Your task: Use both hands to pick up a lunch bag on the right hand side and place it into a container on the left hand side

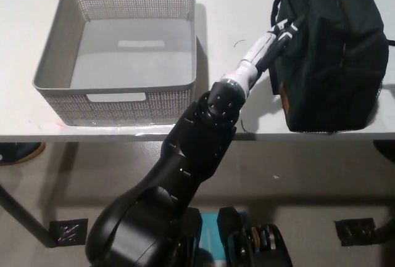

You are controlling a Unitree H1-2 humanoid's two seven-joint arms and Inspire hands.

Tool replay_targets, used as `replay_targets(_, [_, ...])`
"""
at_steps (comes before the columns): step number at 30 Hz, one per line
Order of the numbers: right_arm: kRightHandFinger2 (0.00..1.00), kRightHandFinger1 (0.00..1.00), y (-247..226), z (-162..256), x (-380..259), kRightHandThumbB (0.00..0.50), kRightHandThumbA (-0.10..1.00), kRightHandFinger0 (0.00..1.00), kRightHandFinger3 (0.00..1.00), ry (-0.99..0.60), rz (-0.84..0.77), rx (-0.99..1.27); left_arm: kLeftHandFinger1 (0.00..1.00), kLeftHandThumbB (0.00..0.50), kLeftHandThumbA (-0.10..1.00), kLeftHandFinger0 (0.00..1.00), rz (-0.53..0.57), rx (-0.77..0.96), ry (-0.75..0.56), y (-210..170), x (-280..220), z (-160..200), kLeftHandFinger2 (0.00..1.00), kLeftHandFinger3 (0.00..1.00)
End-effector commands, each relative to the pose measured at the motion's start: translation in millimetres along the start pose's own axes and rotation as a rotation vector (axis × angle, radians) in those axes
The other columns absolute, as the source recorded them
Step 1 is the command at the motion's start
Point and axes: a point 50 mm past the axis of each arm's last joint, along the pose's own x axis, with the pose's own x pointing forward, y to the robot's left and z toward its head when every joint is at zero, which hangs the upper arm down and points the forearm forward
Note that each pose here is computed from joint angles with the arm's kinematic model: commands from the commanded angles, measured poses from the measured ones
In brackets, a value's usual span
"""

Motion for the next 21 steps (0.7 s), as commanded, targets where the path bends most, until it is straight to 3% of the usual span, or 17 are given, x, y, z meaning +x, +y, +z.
replay_targets(1, [1.0, 1.0, 42.0, -13.3, 24.2, 0.23, 1.0, 1.0, 1.0, 0.07, 0.086, 0.195, 1.0, 0.337, 1.0, 1.0, 0.028, -0.058, -0.034, 3.7, 12.8, 24.8, 1.0, 1.0])
replay_targets(5, [1.0, 1.0, 71.3, -37.1, 26.7, 0.237, 1.0, 1.0, 1.0, 0.165, 0.087, 0.239, 1.0, 0.36, 1.0, 1.0, 0.026, -0.098, 0.037, 1.3, 12.9, 15.7, 1.0, 1.0])
replay_targets(9, [1.0, 1.0, 99.2, -55.0, 23.6, 0.235, 1.0, 1.0, 1.0, 0.235, 0.11, 0.25, 1.0, 0.341, 1.0, 1.0, 0.018, -0.083, 0.073, -1.9, 11.9, 9.1, 1.0, 1.0])
replay_targets(12, [1.0, 1.0, 117.8, -70.3, 15.9, 0.248, 1.0, 1.0, 1.0, 0.296, 0.13, 0.286, 1.0, 0.395, 1.0, 1.0, 0.017, -0.061, 0.096, -1.8, 10.5, 3.6, 1.0, 1.0])
replay_targets(17, [1.0, 1.0, 151.7, -88.9, 1.7, 0.248, 1.0, 1.0, 1.0, 0.348, 0.186, 0.35, 1.0, 0.411, 1.0, 1.0, -0.004, -0.012, 0.126, -6.8, 7.8, -4.9, 1.0, 1.0])
replay_targets(20, [1.0, 1.0, 179.6, -88.3, -4.2, 0.212, 1.0, 1.0, 1.0, 0.291, 0.292, 0.32, 1.0, 0.366, 1.0, 1.0, -0.036, 0.057, 0.149, -15.3, 7.7, -5.3, 1.0, 1.0])
replay_targets(21, [1.0, 1.0, 191.8, -86.2, -5.5, 0.156, 1.0, 1.0, 1.0, 0.271, 0.301, 0.315, 1.0, 0.36, 1.0, 1.0, -0.029, 0.078, 0.149, -20.5, 7.4, -4.8, 1.0, 1.0])
